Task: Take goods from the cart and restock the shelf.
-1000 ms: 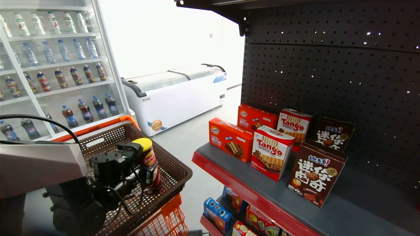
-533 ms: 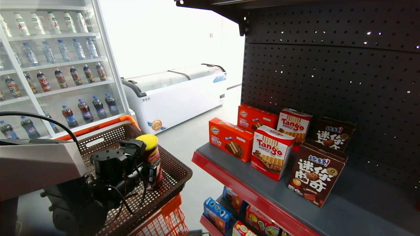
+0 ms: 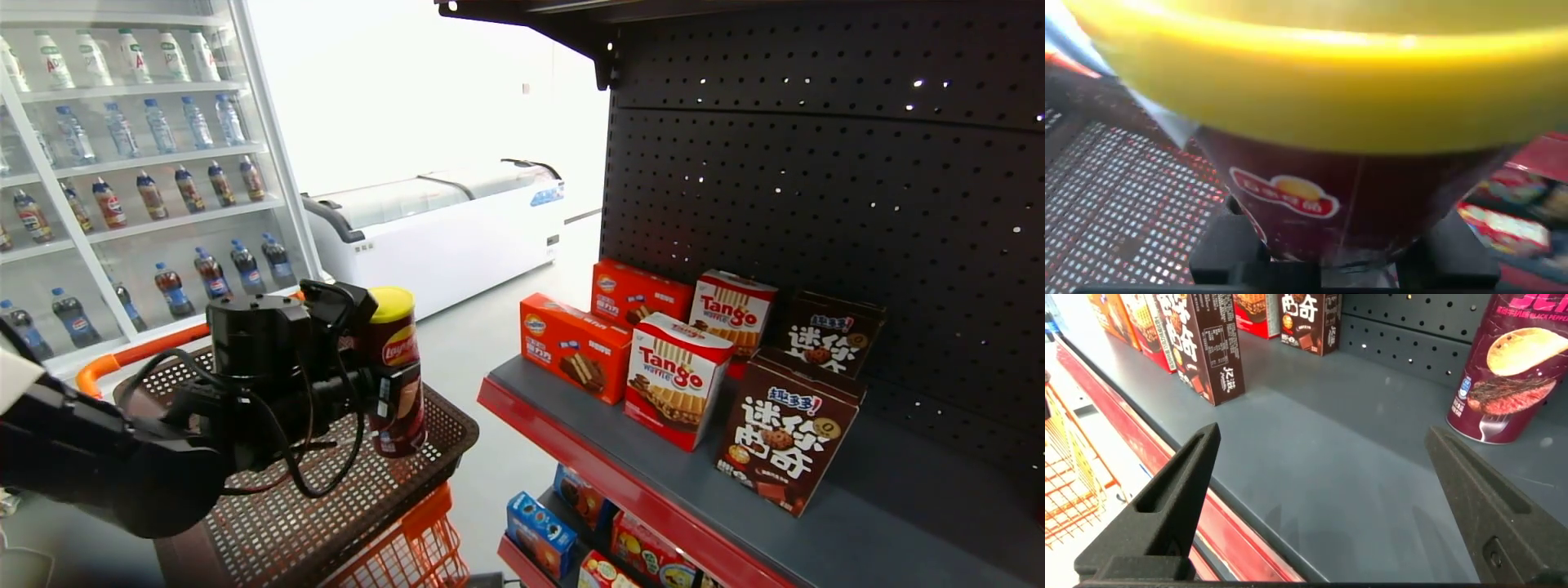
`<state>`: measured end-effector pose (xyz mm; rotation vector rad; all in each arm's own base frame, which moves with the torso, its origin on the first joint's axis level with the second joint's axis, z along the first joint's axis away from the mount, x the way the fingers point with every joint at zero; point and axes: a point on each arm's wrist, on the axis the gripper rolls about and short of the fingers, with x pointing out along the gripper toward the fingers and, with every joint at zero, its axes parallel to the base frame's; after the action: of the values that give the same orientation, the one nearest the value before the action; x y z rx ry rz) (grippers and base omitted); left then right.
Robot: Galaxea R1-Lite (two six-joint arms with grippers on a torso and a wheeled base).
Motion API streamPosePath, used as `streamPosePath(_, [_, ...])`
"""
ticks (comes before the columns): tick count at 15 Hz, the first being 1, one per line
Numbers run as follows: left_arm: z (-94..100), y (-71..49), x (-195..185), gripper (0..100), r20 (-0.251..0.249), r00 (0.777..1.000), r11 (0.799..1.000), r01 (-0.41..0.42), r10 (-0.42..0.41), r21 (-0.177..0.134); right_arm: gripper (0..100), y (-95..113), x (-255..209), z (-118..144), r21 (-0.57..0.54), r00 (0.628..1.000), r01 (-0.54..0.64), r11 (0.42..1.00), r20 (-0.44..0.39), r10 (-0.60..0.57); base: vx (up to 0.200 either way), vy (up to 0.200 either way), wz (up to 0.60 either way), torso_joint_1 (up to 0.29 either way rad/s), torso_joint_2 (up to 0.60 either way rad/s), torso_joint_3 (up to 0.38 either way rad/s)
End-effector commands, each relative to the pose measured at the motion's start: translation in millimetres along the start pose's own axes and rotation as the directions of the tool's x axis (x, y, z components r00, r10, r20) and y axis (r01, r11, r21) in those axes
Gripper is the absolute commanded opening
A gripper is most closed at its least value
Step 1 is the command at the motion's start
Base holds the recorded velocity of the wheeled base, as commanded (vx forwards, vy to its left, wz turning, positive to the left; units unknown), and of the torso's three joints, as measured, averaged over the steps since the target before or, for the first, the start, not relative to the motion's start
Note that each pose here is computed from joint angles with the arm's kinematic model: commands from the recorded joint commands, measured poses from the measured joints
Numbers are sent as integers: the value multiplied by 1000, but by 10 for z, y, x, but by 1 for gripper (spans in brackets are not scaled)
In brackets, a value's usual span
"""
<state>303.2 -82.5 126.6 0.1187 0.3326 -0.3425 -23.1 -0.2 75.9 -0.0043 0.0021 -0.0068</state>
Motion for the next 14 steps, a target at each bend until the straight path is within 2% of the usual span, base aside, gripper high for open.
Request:
streamPosePath(1, [456, -95, -550, 0, 79, 990, 992, 115, -119, 53, 100, 0, 0, 0, 0, 1000, 1, 1000, 1, -1, 0, 0, 0, 0, 0, 0])
streamPosePath(3, [627, -102, -792, 0, 69, 987, 988, 145, -148, 54, 100, 0, -1, 2, 0, 1000, 1, 1000, 1, -1, 0, 0, 0, 0, 0, 0])
streamPosePath(6, [711, -140, -1159, 0, 50, 960, 960, 273, -276, 56, 100, 0, -1, 2, 0, 1000, -1, 1000, 1, 1, 0, 0, 0, 0, 0, 0])
streamPosePath(7, [685, -188, -1373, 0, 22, 945, 945, 324, -326, 53, 100, 0, -1, 4, 0, 1000, 1, 1000, 2, -1, 0, 0, 0, 0, 0, 0])
streamPosePath(9, [732, -252, -1553, 0, 34, 934, 934, 352, -355, 68, 100, 0, 0, -2, 0, 1000, -1, 1000, -1, 1, 0, 0, 0, 0, 0, 0])
streamPosePath(11, [774, -269, -1674, 0, 49, 931, 931, 356, -361, 77, 100, 0, 0, -2, 0, 1000, -1, 1000, -1, 1, 0, 0, 0, 0, 0, 0])
streamPosePath(14, [723, -386, -1925, 0, 9, 938, 934, 346, -348, 92, 100, 0, -1, 2, 0, 1000, -1, 1000, 1, 1, 0, 0, 0, 0, 0, 0])
